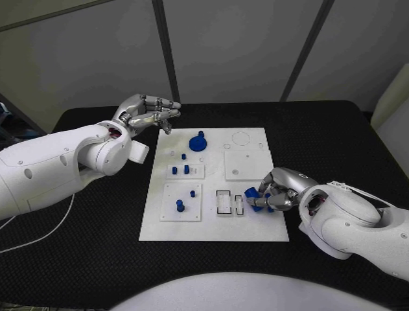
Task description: Assemble the parts on the task board
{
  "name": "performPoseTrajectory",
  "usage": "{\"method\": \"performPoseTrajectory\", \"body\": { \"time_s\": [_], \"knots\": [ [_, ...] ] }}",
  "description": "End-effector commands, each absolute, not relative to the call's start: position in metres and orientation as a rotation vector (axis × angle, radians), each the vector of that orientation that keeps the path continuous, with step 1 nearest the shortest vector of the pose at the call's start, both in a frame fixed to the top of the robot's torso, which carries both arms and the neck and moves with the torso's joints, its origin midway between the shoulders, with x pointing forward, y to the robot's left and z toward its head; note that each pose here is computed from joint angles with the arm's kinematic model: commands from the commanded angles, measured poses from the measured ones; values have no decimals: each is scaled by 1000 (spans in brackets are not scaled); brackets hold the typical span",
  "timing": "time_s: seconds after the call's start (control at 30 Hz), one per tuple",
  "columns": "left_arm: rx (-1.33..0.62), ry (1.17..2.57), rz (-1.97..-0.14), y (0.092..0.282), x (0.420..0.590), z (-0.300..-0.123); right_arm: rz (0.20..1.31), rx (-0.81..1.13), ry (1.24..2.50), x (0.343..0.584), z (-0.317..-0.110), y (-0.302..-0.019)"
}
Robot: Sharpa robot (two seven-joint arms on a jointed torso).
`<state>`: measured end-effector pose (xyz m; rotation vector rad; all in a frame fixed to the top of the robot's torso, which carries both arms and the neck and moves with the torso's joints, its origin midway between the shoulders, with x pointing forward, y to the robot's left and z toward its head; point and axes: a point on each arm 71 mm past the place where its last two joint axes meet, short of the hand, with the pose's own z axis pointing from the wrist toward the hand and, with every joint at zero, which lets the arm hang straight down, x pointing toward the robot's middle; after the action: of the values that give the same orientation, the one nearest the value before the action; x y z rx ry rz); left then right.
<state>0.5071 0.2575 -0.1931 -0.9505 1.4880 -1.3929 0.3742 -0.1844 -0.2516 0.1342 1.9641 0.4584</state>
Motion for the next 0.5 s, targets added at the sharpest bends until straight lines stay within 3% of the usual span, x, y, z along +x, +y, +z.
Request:
{"method": "performPoseTrajectory", "body": {
  "time_s": [0.03,0.27,0.5],
  "knots": [
    [-944,1481,-1410,257,507,-191,528,252,1860,373,-243,-185],
    [-943,1481,-1410,257,507,-191,639,300,1780,366,-230,-173],
    [-942,1482,-1413,255,507,-191,671,285,1824,365,-233,-158]
  ]
}}
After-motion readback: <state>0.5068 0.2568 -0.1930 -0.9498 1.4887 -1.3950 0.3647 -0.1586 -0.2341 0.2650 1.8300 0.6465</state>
